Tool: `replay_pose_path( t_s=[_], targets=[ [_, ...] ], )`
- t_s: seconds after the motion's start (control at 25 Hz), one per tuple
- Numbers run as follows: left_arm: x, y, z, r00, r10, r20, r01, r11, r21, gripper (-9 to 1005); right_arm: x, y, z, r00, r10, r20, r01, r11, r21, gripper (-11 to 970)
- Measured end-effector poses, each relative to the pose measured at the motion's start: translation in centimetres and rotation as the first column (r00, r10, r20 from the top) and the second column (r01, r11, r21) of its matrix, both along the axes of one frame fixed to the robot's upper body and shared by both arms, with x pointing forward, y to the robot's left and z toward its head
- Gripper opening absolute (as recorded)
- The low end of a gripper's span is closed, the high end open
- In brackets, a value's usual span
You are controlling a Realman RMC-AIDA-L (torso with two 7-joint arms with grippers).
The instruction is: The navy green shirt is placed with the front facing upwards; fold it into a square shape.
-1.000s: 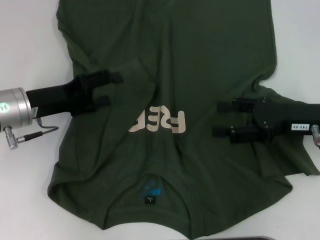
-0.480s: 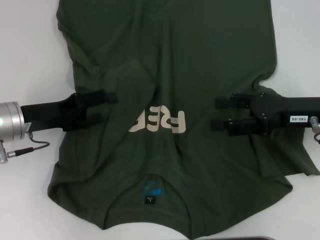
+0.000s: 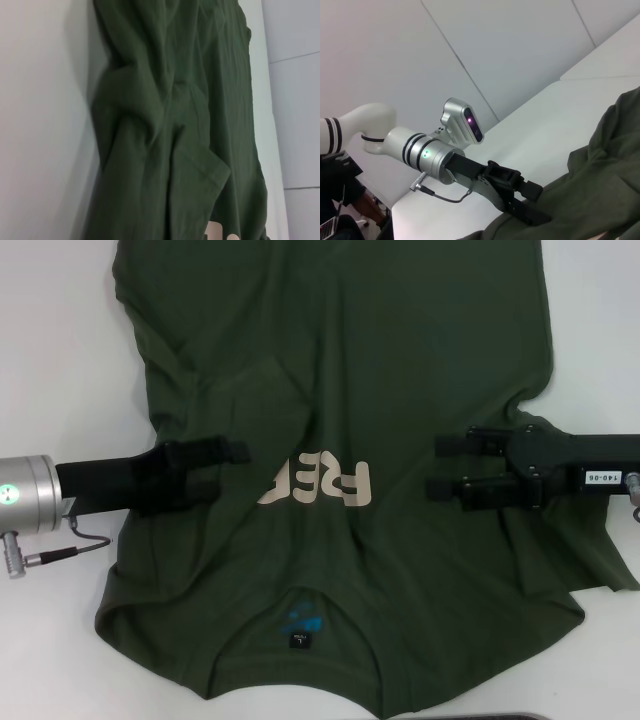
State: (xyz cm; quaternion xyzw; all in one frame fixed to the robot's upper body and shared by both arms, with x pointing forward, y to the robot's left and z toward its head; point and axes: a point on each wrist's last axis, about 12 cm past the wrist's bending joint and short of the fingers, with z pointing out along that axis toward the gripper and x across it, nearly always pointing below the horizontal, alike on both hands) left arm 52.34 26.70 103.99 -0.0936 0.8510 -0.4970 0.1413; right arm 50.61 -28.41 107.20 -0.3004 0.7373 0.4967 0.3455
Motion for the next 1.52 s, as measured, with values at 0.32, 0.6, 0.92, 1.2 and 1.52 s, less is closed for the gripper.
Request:
replay_pose_path(
  t_s=[0.32,0.6,0.92,1.2,1.52],
  targets=[
    [-0.3,0.9,0.2,0.999,0.035,-0.03,-0.035,0.999,0.001,902,0.0,-0.1,0.0,1.0,-0.005,-0.001,0.005,1.0,-0.001,915],
    [-0.8,0.2,0.0,0.998,0.012,-0.065,-0.013,1.0,-0.019,902,0.1,0.0,0.1,1.0,0.002,0.003,-0.002,1.0,-0.001,915],
    [-0.3,-0.6,-0.3,0.996,0.024,-0.087,-0.024,1.0,-0.005,901,0.2,0.0,0.1,1.0,0.002,0.004,-0.002,1.0,0.0,915],
    [0.4,-1.6,-0.1,0.996,0.019,-0.089,-0.019,1.0,-0.001,901,0.2,0.1,0.2,1.0,0.003,0.006,-0.003,1.0,0.0,914],
    [1.4,-2.8,0.1,0.997,0.003,-0.082,-0.003,1.0,0.005,901,0.2,0.1,0.2,1.0,0.004,0.006,-0.004,1.0,0.0,914]
  ],
)
